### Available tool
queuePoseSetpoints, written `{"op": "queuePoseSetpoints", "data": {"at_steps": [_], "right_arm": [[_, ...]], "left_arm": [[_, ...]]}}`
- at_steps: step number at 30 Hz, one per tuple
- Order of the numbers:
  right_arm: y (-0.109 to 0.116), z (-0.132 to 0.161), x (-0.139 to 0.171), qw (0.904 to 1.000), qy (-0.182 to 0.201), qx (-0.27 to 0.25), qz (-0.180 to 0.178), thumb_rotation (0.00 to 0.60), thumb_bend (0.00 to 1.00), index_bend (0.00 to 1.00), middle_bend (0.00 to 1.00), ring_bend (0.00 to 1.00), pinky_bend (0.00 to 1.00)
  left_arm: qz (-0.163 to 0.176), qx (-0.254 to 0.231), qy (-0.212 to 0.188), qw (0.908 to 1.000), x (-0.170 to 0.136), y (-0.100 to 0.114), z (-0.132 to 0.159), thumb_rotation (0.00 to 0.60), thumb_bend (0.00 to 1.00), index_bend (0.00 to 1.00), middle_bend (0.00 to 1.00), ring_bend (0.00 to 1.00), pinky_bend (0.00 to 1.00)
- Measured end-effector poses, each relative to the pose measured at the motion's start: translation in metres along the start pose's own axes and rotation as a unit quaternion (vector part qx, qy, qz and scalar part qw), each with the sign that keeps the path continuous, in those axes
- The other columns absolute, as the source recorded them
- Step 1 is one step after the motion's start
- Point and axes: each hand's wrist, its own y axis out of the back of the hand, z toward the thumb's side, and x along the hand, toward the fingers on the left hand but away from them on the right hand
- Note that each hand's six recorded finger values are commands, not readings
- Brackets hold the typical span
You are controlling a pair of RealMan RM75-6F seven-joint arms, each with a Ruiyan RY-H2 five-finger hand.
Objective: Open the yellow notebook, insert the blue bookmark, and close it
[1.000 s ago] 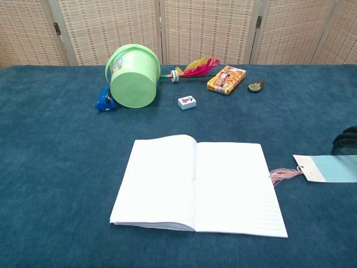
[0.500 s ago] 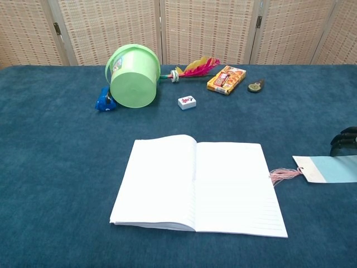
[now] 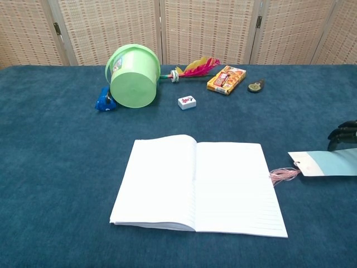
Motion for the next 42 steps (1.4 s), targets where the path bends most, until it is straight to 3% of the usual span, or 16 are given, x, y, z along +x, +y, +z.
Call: {"op": "queuePoseSetpoints", "data": {"at_steps": [4, 10, 16, 26, 32, 42], "right_arm": [[0.013, 0.01, 0.001, 0.9992, 0.03, 0.011, -0.022, 0.6, 0.29, 0.31, 0.12, 0.0, 0.0], [0.041, 0.037, 0.002, 0.99, 0.114, 0.055, -0.062, 0.6, 0.28, 0.31, 0.12, 0.0, 0.0], [0.071, 0.074, 0.003, 0.9655, 0.216, 0.107, -0.099, 0.6, 0.27, 0.31, 0.12, 0.0, 0.0], [0.094, 0.125, 0.028, 0.91, 0.364, 0.15, -0.129, 0.6, 0.27, 0.31, 0.12, 0.0, 0.0], [0.093, 0.137, 0.043, 0.887, 0.417, 0.153, -0.127, 0.6, 0.27, 0.31, 0.13, 0.0, 0.0], [0.092, 0.136, 0.02, 0.8745, 0.427, 0.194, -0.125, 0.6, 0.27, 0.31, 0.13, 0.0, 0.0]], "left_arm": [[0.001, 0.001, 0.0, 1.0, 0.0, 0.001, 0.0, 0.6, 0.29, 0.18, 0.06, 0.17, 0.22], [0.005, 0.002, -0.001, 1.0, 0.0, 0.004, 0.002, 0.6, 0.29, 0.18, 0.06, 0.17, 0.23], [0.006, 0.004, 0.001, 1.0, -0.002, 0.006, 0.002, 0.6, 0.29, 0.18, 0.06, 0.17, 0.22], [0.01, 0.007, 0.011, 0.9999, -0.007, 0.012, -0.001, 0.6, 0.29, 0.18, 0.06, 0.17, 0.23], [0.015, 0.008, 0.014, 0.9998, -0.009, 0.015, -0.003, 0.6, 0.29, 0.18, 0.06, 0.17, 0.22], [0.014, 0.009, 0.015, 0.9998, -0.011, 0.016, -0.001, 0.6, 0.29, 0.18, 0.06, 0.17, 0.23]]}}
